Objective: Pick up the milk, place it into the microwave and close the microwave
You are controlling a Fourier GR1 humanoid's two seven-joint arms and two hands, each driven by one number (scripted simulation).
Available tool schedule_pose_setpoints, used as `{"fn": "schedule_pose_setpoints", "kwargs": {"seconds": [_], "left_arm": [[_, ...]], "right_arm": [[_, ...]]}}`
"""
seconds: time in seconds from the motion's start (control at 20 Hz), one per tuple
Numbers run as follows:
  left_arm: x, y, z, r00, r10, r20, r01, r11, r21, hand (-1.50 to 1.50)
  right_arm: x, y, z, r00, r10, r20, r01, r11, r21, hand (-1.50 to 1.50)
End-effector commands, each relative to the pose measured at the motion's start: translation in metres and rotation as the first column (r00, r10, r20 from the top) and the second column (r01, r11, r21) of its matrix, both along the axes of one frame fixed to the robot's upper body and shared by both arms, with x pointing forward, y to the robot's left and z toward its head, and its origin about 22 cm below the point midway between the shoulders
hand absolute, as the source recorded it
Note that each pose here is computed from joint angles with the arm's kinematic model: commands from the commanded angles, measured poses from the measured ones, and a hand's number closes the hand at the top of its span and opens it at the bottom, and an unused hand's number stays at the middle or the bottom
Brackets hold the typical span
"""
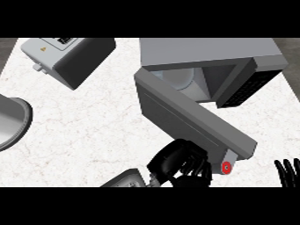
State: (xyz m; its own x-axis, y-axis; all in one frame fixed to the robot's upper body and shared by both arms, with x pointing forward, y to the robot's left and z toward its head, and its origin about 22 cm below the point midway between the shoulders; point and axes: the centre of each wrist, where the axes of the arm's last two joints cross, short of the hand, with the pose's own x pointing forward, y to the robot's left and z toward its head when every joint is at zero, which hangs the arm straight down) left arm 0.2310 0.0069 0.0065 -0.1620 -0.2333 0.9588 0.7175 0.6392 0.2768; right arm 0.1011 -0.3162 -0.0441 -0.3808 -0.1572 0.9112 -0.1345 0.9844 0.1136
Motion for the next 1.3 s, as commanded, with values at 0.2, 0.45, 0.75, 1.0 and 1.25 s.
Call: {"fn": "schedule_pose_setpoints", "kwargs": {"seconds": [0.2,0.45,0.75,1.0,1.25], "left_arm": [[0.027,-0.010,0.015,0.991,0.135,-0.008,-0.135,0.980,-0.149,-1.50],[0.052,-0.008,0.025,0.957,0.288,0.033,-0.275,0.938,-0.211,-1.50],[0.078,-0.008,0.038,0.923,0.385,0.022,-0.367,0.894,-0.256,1.50],[0.096,-0.003,0.045,0.911,0.412,-0.015,-0.395,0.861,-0.320,1.50],[0.113,-0.004,0.058,0.902,0.433,-0.004,-0.407,0.844,-0.350,1.50]], "right_arm": [[0.007,0.007,0.031,0.991,0.116,0.062,-0.116,0.993,0.003,-1.50],[0.004,0.009,0.041,0.984,0.159,0.078,-0.161,0.987,0.027,-1.50],[0.004,0.007,0.055,0.972,0.225,0.073,-0.227,0.974,0.026,-1.50],[0.006,0.007,0.068,0.959,0.269,0.093,-0.272,0.962,0.021,-1.50],[0.004,0.011,0.073,0.962,0.257,0.097,-0.262,0.964,0.051,-1.50]]}}
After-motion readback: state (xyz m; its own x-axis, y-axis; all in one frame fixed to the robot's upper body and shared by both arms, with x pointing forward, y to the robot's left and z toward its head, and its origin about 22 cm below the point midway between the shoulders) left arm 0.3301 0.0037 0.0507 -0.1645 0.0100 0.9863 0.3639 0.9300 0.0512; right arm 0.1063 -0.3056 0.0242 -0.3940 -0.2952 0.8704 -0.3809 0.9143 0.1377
